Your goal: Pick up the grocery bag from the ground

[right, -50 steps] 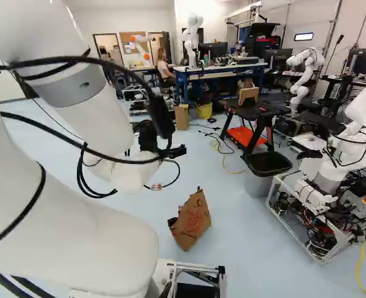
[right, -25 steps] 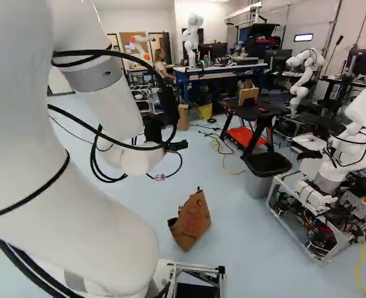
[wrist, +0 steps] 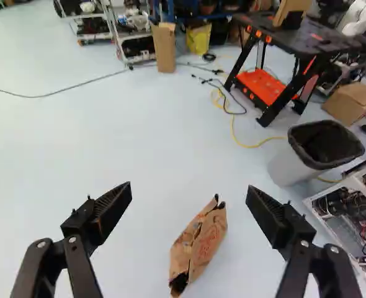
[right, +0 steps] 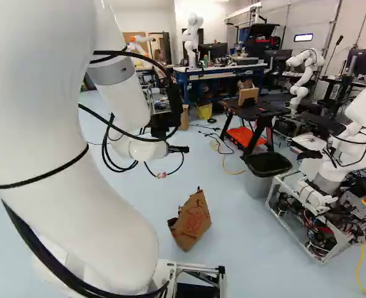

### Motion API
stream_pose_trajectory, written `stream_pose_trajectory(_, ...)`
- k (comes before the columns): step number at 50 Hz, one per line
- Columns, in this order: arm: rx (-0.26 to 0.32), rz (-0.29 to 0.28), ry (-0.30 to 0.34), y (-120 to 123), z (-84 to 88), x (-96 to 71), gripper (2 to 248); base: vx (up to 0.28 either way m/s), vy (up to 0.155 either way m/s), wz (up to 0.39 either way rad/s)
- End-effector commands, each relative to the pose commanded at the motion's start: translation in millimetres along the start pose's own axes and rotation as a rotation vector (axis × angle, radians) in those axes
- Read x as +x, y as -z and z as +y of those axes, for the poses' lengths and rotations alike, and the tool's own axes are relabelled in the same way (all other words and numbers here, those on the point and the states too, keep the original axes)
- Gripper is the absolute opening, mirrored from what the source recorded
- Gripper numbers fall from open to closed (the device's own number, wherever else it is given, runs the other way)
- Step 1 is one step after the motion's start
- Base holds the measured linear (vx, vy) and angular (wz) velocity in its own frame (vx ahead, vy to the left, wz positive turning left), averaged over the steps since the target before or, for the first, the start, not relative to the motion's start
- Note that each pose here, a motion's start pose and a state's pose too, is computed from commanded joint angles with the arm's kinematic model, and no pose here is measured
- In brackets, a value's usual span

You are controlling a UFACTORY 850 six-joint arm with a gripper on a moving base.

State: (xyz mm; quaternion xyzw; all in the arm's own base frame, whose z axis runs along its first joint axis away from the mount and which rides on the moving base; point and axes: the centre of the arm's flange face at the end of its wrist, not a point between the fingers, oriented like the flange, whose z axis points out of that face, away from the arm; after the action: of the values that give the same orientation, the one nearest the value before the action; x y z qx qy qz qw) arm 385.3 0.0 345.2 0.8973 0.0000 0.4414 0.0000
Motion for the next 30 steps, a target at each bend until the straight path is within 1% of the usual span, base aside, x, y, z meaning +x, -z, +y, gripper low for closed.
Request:
stream_pose_trajectory(11,0.0,-0.126,0.0,-27.6,0.0,-2.7,247,0.0,0.0,0.0)
stream_pose_trajectory(30,-0.005,-0.292,-0.01,-74.5,0.3,-6.5,247,0.0,0.0,0.0)
